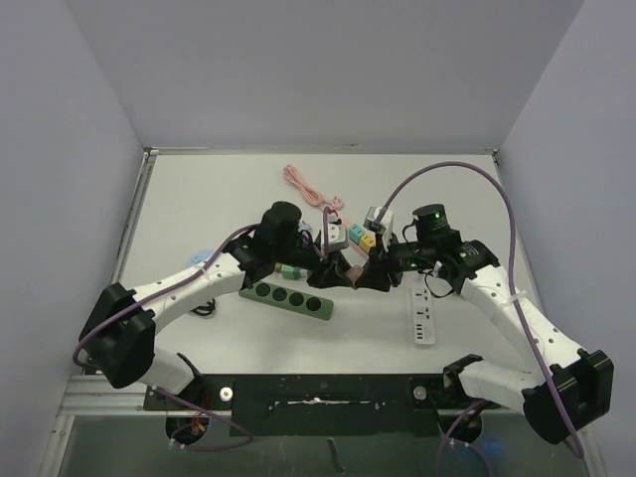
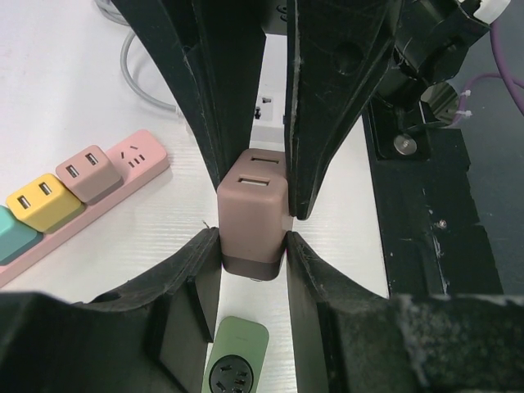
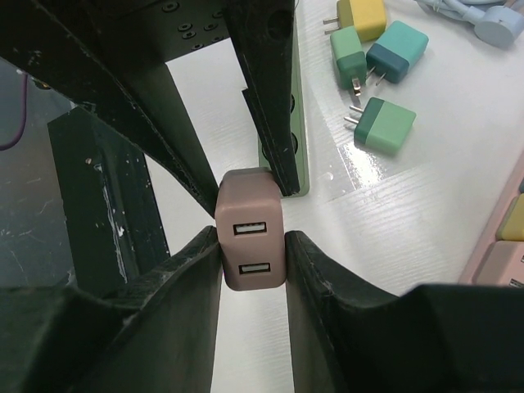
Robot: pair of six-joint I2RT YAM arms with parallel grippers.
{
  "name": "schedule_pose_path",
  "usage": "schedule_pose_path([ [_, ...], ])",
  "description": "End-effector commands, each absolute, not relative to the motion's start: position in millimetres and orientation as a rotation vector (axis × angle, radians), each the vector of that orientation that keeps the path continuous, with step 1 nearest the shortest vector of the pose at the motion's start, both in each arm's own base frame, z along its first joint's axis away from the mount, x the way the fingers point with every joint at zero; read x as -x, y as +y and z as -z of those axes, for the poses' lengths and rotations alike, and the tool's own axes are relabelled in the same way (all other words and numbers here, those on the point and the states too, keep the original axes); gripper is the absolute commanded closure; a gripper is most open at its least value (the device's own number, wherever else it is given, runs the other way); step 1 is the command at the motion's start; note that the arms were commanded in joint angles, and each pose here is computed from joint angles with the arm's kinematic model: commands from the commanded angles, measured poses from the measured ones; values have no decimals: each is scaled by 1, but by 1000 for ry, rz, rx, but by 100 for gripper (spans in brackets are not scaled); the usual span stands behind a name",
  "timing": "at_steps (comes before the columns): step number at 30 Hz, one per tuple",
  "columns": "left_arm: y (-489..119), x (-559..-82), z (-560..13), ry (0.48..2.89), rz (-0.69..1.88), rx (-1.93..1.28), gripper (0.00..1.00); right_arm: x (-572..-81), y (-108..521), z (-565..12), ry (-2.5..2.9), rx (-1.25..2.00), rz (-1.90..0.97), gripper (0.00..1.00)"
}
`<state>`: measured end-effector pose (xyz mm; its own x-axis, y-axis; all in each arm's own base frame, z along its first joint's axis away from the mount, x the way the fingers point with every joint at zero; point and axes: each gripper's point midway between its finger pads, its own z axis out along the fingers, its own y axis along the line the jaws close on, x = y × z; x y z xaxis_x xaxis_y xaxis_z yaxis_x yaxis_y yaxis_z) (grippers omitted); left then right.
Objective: Insert the plug
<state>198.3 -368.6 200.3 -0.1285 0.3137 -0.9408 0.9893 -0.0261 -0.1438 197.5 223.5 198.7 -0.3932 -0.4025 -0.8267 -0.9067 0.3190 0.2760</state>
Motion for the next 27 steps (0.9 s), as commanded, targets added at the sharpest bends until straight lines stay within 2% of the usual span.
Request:
schedule_pose_path([
  [1,-378,-189,-240,1354,1238,-1437,100,-210,233,-221,1835,1186,-979,87],
  [2,-377,-191,-239,1365,1233,-1430,100,-213,233,-222,1833,1180,-964,94],
  [3,-377,-193,-239,1382,1225,-1417,95,-216,232,-222,1836,1168,-944,99],
  [7,-375,-204,-237,1451,1180,-1342,56,-233,223,-223,1849,1108,-826,100],
  [9,-372,-213,-239,1486,1132,-1267,44,-241,214,-219,1869,1087,-764,100],
  [11,-365,-223,-237,1543,1077,-1166,38,-252,200,-211,1911,1036,-707,100],
  [18,-328,-259,-253,1691,903,-735,36,-281,150,-205,1982,843,-559,100],
  [27,-281,-243,-270,1690,911,-456,35,-288,101,-153,2260,753,-369,100],
])
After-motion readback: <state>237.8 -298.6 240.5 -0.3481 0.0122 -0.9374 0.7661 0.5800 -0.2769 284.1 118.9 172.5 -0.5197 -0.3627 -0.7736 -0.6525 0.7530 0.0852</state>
